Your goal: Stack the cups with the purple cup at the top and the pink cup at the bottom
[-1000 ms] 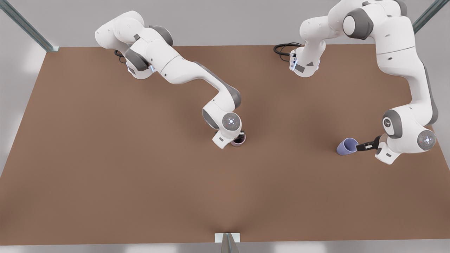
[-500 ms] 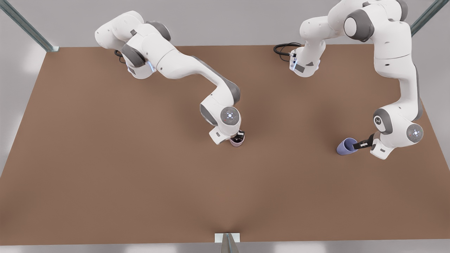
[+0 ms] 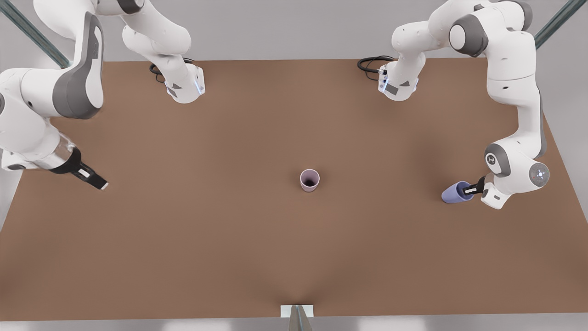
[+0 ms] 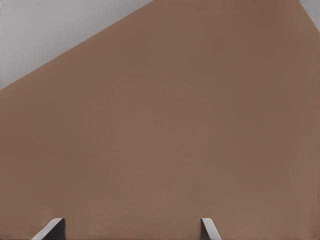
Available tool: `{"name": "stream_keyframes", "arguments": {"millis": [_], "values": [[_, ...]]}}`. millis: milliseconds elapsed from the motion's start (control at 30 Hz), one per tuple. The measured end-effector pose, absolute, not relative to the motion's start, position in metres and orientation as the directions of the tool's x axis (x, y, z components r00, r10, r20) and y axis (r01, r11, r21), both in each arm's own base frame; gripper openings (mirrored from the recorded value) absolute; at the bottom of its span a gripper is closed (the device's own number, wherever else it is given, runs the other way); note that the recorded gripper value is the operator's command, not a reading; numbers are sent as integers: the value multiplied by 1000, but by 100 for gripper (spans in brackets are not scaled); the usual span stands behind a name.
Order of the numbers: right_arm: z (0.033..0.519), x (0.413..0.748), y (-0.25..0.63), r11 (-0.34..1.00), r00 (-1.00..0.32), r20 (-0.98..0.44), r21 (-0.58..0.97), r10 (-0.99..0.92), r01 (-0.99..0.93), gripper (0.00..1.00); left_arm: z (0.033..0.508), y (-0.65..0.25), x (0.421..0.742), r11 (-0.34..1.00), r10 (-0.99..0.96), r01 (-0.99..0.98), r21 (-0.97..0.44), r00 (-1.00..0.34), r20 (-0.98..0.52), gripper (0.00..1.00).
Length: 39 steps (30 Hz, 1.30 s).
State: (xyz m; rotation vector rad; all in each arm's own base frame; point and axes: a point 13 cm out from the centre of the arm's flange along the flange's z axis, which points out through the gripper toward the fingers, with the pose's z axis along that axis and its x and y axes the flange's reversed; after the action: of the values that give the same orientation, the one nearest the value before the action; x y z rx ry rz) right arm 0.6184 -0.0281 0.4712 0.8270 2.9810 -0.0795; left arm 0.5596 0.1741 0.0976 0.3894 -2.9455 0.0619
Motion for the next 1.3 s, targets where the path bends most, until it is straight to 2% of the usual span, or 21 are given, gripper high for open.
{"name": "stream_keyframes", "arguments": {"millis": [167,300,433,567,667,800,1067,1200,1300], "values": [[495,609,-46,912,-914,-51,-63,403,406,100,115,157,573,974,-221,-227,-24,-964,145,21],[500,613,-48,943,-944,-40,-54,326,328,100,123,144,579,979,-198,-203,-25,-971,137,21],[499,610,-57,961,-962,-26,-52,271,272,100,168,100,597,991,-128,-131,-34,-988,89,21],[499,609,-59,974,-976,-17,-52,218,218,100,219,-1,607,999,-2,-5,-46,-998,63,21],[499,608,-59,982,-983,-13,-53,182,182,100,239,-82,598,995,78,73,-64,-994,80,21],[499,608,-59,988,-990,-11,-53,142,143,100,250,-185,565,986,150,139,-97,-981,124,21],[499,608,-58,995,-997,-7,-53,83,83,100,263,-318,508,985,115,88,-146,-975,190,21],[500,609,-59,997,-998,-12,-54,63,63,100,259,-370,501,986,50,15,-164,-976,214,21],[500,610,-57,997,-999,-13,-54,46,47,100,254,-391,507,984,-21,-60,-167,-974,224,21]]}}
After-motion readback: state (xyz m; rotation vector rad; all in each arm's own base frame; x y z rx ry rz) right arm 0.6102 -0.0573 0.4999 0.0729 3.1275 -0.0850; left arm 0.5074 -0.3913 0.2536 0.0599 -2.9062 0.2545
